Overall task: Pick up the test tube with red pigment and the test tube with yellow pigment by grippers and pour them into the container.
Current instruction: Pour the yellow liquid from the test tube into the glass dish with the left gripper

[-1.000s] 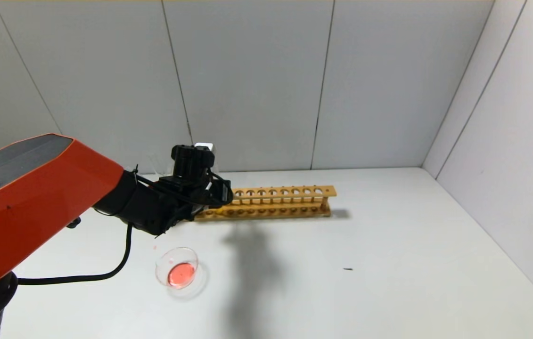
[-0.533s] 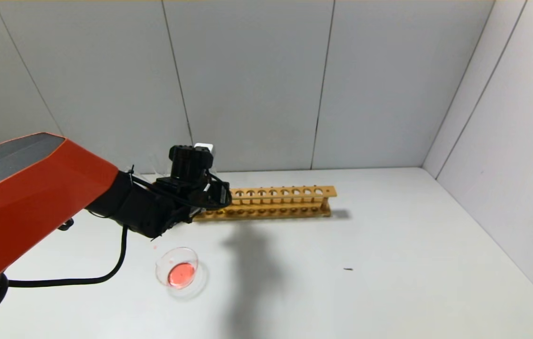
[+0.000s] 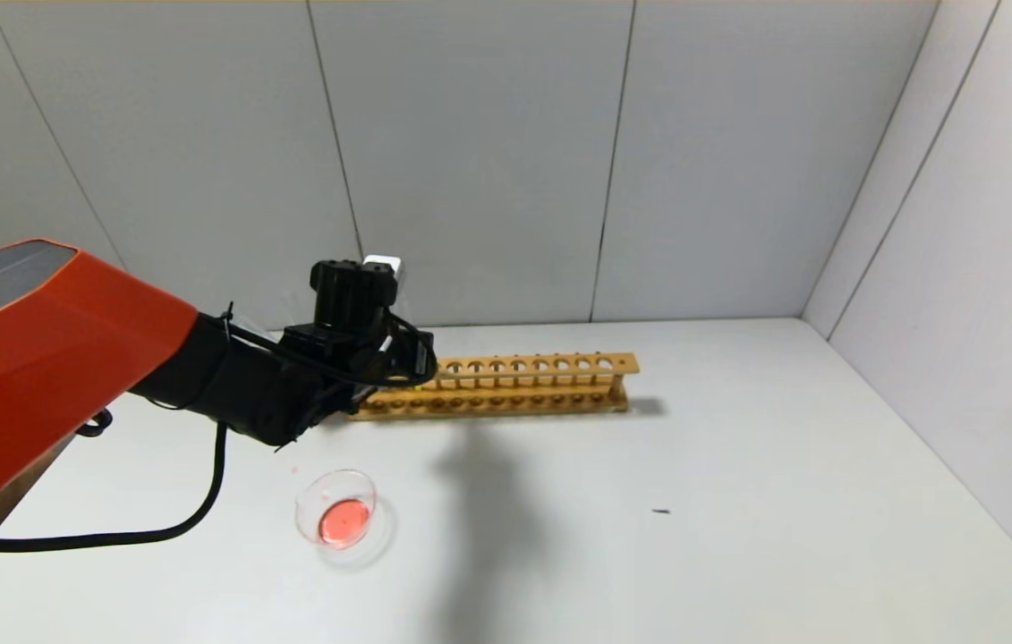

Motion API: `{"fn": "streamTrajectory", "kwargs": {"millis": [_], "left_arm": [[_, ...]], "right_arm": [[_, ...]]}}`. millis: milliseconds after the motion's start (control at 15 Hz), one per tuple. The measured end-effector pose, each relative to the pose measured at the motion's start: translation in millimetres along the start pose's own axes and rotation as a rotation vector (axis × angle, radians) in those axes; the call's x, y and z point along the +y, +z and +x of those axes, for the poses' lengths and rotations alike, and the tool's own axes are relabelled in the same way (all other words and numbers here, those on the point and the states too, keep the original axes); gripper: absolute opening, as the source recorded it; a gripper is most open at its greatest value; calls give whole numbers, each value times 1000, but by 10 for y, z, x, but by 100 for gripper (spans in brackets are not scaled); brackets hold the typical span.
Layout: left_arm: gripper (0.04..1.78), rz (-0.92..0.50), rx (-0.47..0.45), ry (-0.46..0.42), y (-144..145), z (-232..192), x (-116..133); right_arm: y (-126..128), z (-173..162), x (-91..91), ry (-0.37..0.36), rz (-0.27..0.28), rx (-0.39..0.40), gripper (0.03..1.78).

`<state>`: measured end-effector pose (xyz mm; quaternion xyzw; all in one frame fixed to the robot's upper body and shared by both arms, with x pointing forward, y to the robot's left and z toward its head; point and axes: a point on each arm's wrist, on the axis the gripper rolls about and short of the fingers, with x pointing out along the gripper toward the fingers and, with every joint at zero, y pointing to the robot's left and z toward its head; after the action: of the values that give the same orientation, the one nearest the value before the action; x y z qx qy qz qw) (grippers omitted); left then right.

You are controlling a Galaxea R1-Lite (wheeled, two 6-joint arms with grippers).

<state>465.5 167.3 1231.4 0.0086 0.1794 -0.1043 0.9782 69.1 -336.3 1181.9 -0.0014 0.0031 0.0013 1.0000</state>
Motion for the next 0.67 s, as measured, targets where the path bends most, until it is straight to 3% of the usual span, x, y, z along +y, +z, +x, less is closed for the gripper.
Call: {"fn": "streamTrajectory", "kwargs": {"millis": [667], "left_arm": [[30,18,-74,-1,240,-99,20]], "right_arm": [[0,0,0,0,0,0,175]]}}
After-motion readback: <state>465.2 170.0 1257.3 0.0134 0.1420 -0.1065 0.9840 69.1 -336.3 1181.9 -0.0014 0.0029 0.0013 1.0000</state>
